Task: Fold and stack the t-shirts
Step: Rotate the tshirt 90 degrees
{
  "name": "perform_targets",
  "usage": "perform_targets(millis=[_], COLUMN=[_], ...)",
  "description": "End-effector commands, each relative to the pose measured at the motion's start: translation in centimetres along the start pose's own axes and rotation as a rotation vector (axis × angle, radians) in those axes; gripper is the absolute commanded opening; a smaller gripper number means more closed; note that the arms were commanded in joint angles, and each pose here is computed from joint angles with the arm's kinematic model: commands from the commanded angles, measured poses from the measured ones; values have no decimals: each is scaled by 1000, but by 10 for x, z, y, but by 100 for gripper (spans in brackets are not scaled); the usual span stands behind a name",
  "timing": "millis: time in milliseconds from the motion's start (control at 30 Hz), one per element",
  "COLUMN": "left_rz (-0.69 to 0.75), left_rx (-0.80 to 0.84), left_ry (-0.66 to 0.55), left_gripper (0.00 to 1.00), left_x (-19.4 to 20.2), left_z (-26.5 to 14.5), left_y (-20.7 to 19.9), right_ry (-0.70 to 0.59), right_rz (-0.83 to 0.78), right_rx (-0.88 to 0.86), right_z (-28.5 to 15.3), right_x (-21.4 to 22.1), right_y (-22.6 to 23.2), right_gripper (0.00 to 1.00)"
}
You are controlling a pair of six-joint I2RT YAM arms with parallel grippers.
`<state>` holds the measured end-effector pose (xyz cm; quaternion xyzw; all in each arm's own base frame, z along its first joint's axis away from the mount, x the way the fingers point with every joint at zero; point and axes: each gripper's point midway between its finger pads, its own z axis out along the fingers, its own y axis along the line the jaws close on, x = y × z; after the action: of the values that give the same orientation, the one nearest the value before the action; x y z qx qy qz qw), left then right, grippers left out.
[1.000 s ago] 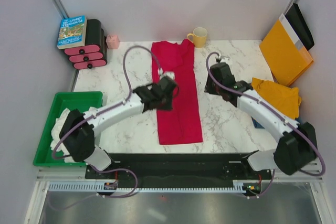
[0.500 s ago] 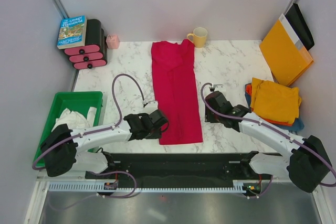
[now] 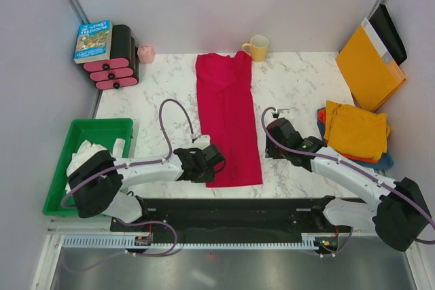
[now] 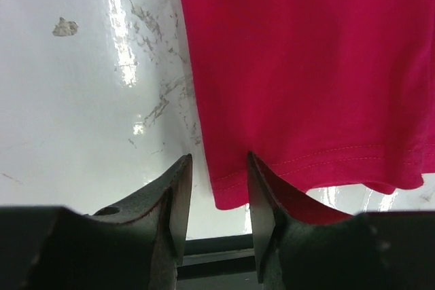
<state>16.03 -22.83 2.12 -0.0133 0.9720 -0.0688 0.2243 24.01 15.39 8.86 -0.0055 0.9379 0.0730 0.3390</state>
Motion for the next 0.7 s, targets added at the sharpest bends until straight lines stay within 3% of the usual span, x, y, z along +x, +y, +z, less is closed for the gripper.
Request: perform_targets(millis=[0, 167, 333, 500, 667], left_rz=[-61, -75, -83, -92, -87], left_rx=[43, 33, 12, 7, 1], left_ry=[24, 53, 83, 88, 91], left_gripper=[44, 43, 35, 9, 2], left_x=[7, 24, 38, 45, 48], left_z=[1, 0, 3, 3, 3], left_y=[-15, -8, 0, 3, 7], right_ry=[-22, -18, -1, 23, 94], right_rz=[1, 9, 17, 40, 99], right_rx=[-12, -21, -20, -19, -99], right_z=[-4, -6, -6, -6, -5], right_x=[-5, -1, 6, 20, 48], right_y=[2, 2, -1, -6, 3], right_gripper=[48, 48, 48, 48, 49])
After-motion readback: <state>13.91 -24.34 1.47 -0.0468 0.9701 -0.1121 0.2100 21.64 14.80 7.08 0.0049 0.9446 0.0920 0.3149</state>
